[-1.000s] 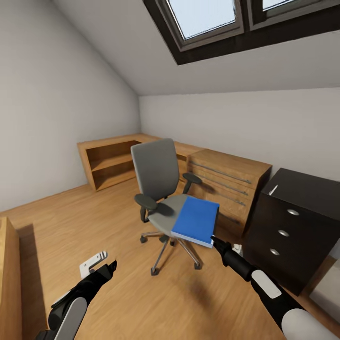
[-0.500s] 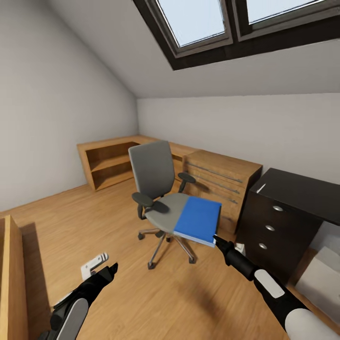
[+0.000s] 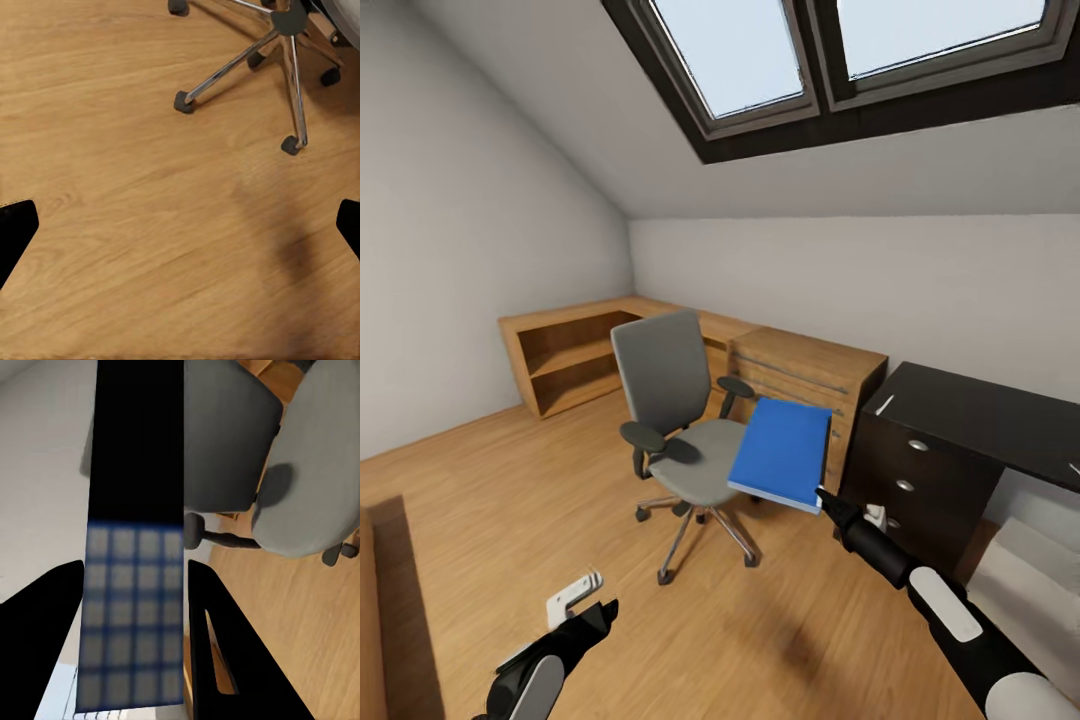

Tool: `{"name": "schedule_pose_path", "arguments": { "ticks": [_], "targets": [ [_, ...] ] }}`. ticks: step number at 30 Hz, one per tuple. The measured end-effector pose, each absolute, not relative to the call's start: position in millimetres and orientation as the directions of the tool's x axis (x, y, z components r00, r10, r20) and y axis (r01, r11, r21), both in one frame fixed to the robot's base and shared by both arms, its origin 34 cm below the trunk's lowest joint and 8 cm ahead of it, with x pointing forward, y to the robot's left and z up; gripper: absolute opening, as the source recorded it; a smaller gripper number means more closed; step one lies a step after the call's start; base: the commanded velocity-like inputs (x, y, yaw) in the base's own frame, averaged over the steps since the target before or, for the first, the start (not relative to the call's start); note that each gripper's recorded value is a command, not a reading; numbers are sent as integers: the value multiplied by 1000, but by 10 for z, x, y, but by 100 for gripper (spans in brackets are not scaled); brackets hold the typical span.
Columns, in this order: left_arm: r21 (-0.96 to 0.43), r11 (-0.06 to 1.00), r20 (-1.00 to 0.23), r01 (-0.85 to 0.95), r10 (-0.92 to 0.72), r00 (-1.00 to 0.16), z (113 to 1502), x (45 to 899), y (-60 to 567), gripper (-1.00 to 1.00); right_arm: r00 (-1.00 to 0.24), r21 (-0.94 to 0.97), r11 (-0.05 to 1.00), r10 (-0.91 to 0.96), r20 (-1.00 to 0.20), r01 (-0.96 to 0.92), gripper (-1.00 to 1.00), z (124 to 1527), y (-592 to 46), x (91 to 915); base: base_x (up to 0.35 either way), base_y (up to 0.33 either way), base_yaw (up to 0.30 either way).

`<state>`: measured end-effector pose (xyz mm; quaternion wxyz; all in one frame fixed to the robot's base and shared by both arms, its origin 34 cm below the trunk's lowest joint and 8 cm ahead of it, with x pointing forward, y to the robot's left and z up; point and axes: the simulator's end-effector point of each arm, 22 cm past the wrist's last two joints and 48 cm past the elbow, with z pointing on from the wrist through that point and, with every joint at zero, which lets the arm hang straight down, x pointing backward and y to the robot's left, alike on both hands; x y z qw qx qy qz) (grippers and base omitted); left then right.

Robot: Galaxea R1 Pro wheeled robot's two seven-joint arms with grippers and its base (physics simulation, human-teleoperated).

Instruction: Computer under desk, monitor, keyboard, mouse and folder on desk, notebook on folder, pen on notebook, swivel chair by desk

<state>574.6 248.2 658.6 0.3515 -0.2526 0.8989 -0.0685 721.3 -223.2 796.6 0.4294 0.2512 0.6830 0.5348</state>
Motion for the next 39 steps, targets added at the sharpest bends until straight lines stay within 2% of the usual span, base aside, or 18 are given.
{"name": "schedule_pose_path", "arguments": {
  "ticks": [6,10,13,15,16,18,21,22,23,39],
  "targets": [
    [-243,852,-546,-464,-516,-660,6205,5493,2587,100,-508,935,307,784,-355,-179,-100,8256,-2198,7066,0,0,-32],
    [-170,815,-530,-554,-550,-645,5761,5157,2822,100,-511,933,286,781,-360,-219,-100,8435,-2143,7040,0,0,-2],
    [-109,824,-533,-557,-521,-667,5618,4983,2898,100,-520,914,301,754,-402,-271,-100,8655,-2011,7030,0,0,0],
    [-68,838,-561,-541,-481,-674,5609,4947,2943,100,-521,868,379,695,-496,-321,-100,8856,-1859,7036,0,0,0],
    [-62,840,-566,-539,-475,-674,5617,4940,2949,100,-517,858,395,685,-513,-327,-100,8904,-1842,7045,0,0,0],
    [-44,846,-586,-531,-453,-673,5614,4911,2959,100,-488,817,492,657,-575,-300,-100,9088,-1824,7135,0,0,0],
    [-36,850,-594,-526,-441,-673,5650,4899,2956,100,-434,728,662,611,-662,-180,-100,9441,-1920,7214,0,0,0],
    [-34,852,-597,-523,-437,-673,5663,4897,2951,100,-468,648,758,547,-694,-76,-100,9452,-2010,7126,0,0,0],
    [-34,852,-597,-523,-437,-673,5679,4898,2950,100,-474,634,771,538,-696,-56,-100,9447,-2034,7113,0,0,0],
    [-34,852,-599,-522,-435,-672,5949,4911,2941,100,-503,622,783,533,-680,-12,-100,9528,-2084,7080,0,0,0]
  ]
}}
